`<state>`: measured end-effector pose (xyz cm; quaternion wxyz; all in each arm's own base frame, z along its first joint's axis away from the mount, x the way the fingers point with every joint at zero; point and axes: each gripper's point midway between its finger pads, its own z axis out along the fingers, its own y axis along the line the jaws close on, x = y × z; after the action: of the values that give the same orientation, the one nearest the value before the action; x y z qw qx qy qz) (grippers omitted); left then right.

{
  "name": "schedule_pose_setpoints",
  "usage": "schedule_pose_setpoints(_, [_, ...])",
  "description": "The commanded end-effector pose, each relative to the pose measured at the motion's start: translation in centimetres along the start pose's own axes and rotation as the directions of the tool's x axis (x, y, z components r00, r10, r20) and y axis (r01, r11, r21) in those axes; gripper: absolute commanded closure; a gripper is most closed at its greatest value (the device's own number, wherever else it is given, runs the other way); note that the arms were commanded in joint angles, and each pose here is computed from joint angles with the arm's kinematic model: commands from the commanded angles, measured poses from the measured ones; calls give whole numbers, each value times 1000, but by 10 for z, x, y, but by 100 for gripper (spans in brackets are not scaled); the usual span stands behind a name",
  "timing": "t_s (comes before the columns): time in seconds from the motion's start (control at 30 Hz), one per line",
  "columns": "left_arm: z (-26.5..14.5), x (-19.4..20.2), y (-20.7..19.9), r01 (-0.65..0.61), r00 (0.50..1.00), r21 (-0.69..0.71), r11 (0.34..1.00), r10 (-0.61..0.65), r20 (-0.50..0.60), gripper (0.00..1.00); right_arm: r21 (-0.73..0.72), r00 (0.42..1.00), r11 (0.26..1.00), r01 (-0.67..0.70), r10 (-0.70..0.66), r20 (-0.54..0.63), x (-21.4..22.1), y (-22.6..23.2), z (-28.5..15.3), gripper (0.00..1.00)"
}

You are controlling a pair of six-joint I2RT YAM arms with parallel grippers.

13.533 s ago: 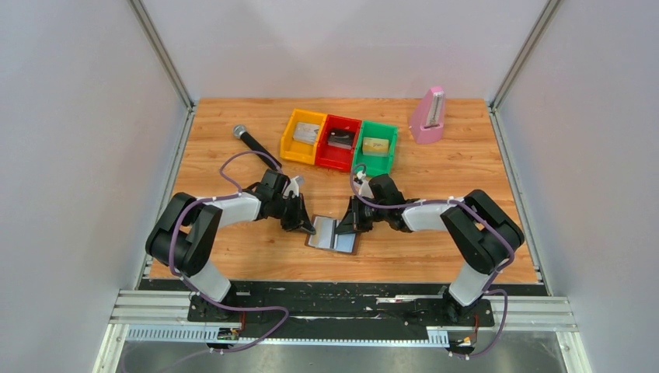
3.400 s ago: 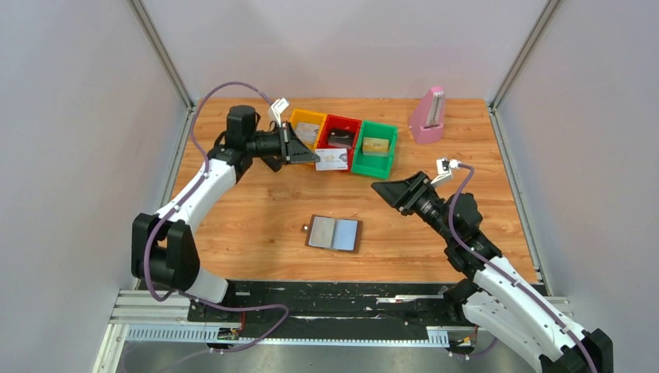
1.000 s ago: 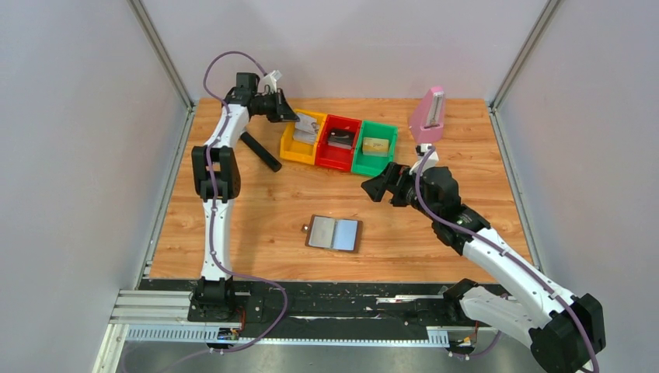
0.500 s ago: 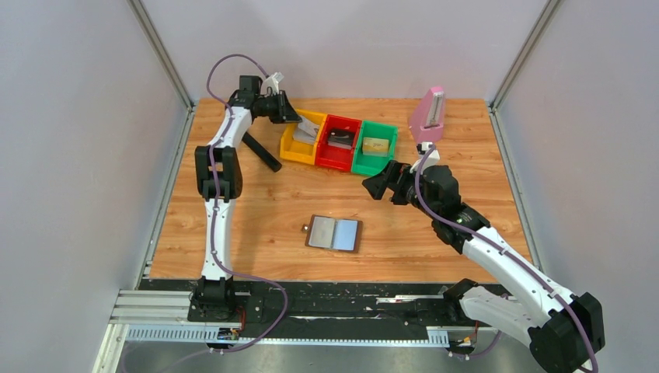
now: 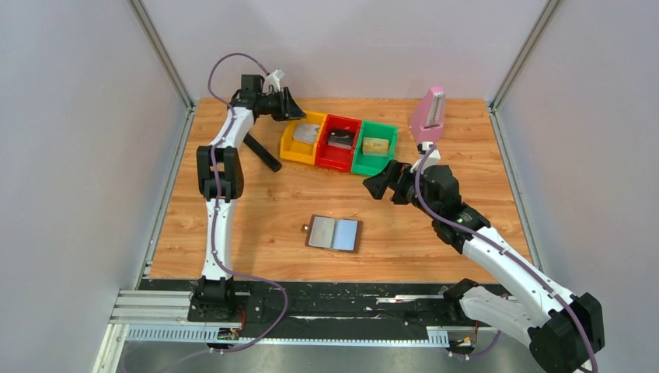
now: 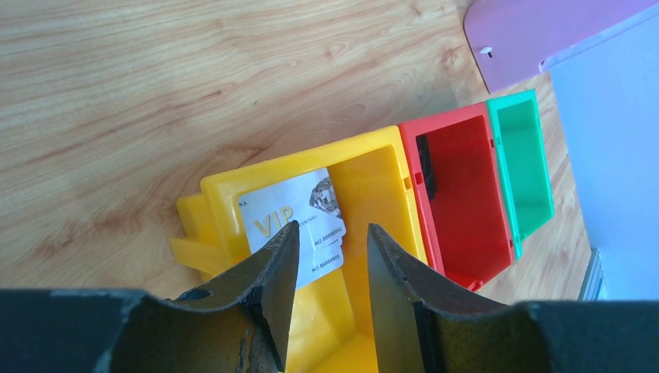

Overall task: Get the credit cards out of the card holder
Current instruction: Place the credit card in the storage box.

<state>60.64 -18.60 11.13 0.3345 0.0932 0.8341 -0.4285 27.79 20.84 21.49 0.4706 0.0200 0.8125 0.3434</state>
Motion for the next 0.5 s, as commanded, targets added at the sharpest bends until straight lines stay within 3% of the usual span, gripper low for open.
schedule_pose_setpoints(0.0, [-8,-26,-15,-41,997,-19,999,42,61,53,-39,996,999,22,-19,88,-31,17,-5,0])
schedule_pose_setpoints(0.47, [-80,-50,-93,-59,990,-64,996,66,124,49,29,998,998,-52,52,-20,-10,7,-8,0])
